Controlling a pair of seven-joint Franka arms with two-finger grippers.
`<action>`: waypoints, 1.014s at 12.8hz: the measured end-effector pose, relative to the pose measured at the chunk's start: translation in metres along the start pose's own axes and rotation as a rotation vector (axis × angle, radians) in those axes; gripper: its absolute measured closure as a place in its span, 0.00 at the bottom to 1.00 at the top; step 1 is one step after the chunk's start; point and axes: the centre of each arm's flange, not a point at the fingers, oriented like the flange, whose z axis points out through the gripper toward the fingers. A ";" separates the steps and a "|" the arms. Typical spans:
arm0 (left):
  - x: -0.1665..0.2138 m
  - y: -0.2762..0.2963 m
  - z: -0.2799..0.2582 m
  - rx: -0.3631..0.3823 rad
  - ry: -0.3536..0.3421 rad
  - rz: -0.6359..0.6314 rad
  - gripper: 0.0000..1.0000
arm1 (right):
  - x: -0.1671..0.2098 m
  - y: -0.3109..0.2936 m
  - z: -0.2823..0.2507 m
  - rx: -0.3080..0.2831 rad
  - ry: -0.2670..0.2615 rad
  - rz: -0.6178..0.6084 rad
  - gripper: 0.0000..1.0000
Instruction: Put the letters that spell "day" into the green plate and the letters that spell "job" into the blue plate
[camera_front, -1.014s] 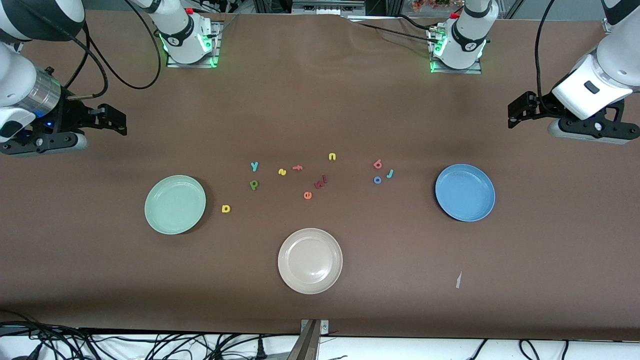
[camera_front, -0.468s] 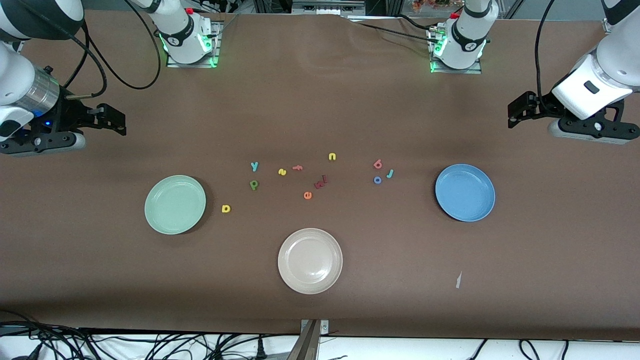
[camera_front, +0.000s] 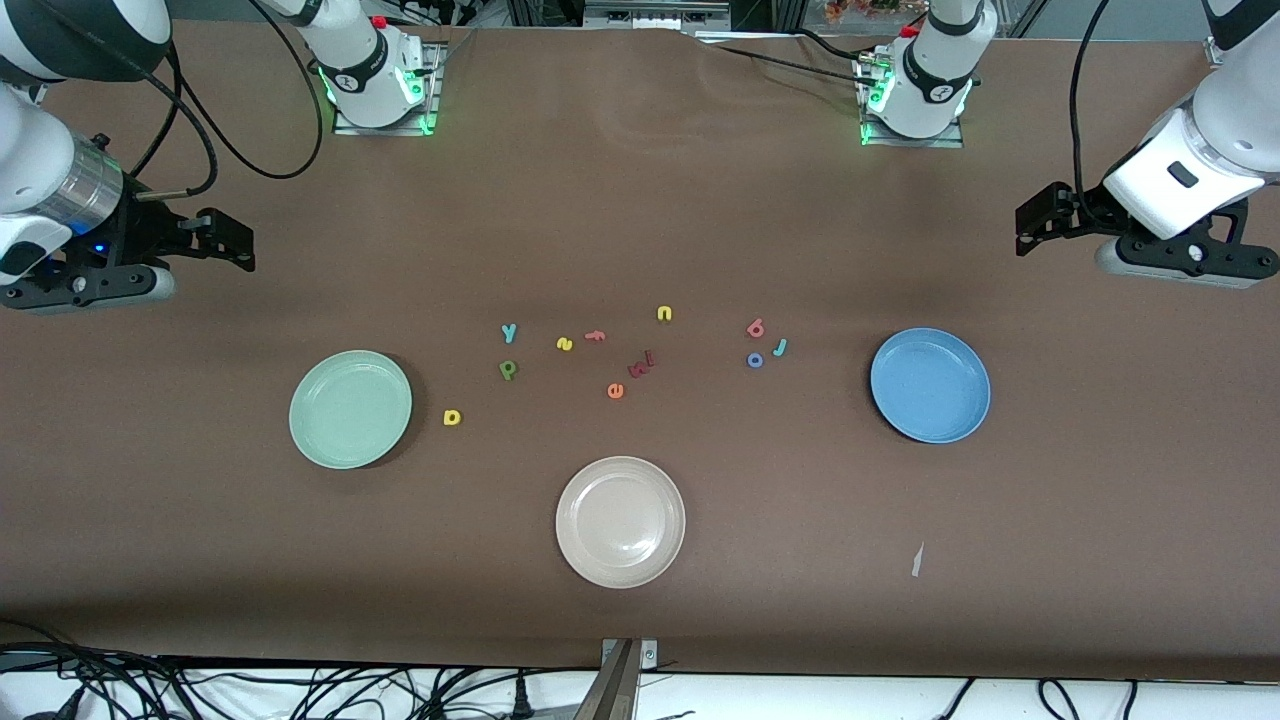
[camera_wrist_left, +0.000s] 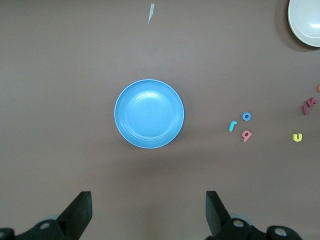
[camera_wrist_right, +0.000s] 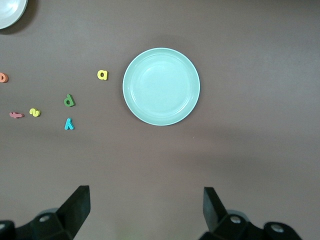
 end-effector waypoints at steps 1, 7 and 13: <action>0.000 0.000 0.000 0.000 -0.001 0.000 0.00 | 0.000 0.000 0.000 0.000 0.000 0.000 0.00; -0.001 0.000 0.000 0.000 -0.005 -0.001 0.00 | 0.000 0.000 0.000 0.000 0.000 0.000 0.00; -0.001 0.000 0.001 0.000 -0.011 -0.001 0.00 | 0.000 0.000 0.000 0.000 0.000 0.001 0.00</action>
